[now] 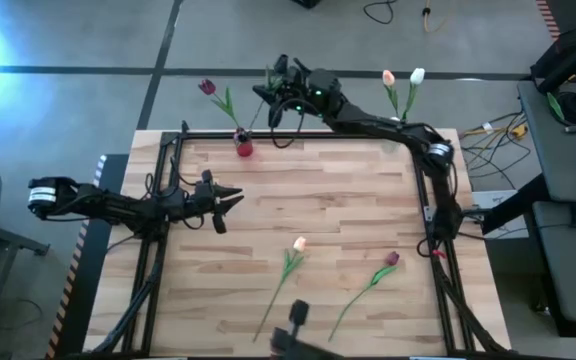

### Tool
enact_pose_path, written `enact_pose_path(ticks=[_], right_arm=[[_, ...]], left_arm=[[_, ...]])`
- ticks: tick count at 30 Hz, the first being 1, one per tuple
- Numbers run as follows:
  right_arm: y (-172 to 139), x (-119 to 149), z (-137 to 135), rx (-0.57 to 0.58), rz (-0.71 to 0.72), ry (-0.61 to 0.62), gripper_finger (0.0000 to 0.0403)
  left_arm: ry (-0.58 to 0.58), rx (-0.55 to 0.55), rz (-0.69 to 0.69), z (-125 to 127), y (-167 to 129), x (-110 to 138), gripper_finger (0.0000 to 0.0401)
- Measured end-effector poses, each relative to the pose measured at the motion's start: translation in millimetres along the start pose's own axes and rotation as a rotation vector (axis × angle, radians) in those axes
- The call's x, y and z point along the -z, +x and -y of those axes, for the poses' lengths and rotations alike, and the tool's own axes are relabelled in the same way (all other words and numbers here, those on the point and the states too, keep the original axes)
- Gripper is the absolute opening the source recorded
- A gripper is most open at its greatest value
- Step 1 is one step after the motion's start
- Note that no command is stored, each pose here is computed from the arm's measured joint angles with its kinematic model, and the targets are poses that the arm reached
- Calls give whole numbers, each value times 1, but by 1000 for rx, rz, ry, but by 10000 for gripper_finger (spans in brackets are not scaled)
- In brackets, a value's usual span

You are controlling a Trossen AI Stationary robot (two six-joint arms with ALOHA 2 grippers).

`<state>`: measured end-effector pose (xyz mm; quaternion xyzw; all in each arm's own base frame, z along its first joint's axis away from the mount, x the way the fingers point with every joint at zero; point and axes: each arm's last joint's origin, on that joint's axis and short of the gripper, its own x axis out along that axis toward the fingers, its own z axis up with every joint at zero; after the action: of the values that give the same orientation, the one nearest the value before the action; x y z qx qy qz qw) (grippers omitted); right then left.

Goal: Sort flowers into vase by color
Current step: Put the black tulip into the red vase

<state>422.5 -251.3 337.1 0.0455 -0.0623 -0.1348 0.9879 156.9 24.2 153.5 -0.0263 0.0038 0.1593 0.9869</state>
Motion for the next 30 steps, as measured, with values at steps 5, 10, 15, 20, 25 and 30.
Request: enact_pose_path(ticks=[5, 10, 15, 20, 25, 30], right_arm=[[21, 0, 6, 0, 9, -9, 8], [38, 6, 9, 2, -30, -24, 8], [48, 11, 6, -2, -67, -48, 8], [54, 17, 8, 4, -82, -76, 8], [54, 16, 8, 14, -83, -109, 8], [54, 17, 8, 19, -92, -114, 9]], left_arm=[[-4, 0, -8, 0, 0, 1, 78], [-2, 0, -24, 0, 0, 3, 78], [-6, 1, -26, 0, 0, 3, 78], [-6, 1, -26, 0, 0, 3, 78], [-5, 1, -27, 0, 0, 3, 78], [-6, 1, -27, 0, 0, 3, 78]])
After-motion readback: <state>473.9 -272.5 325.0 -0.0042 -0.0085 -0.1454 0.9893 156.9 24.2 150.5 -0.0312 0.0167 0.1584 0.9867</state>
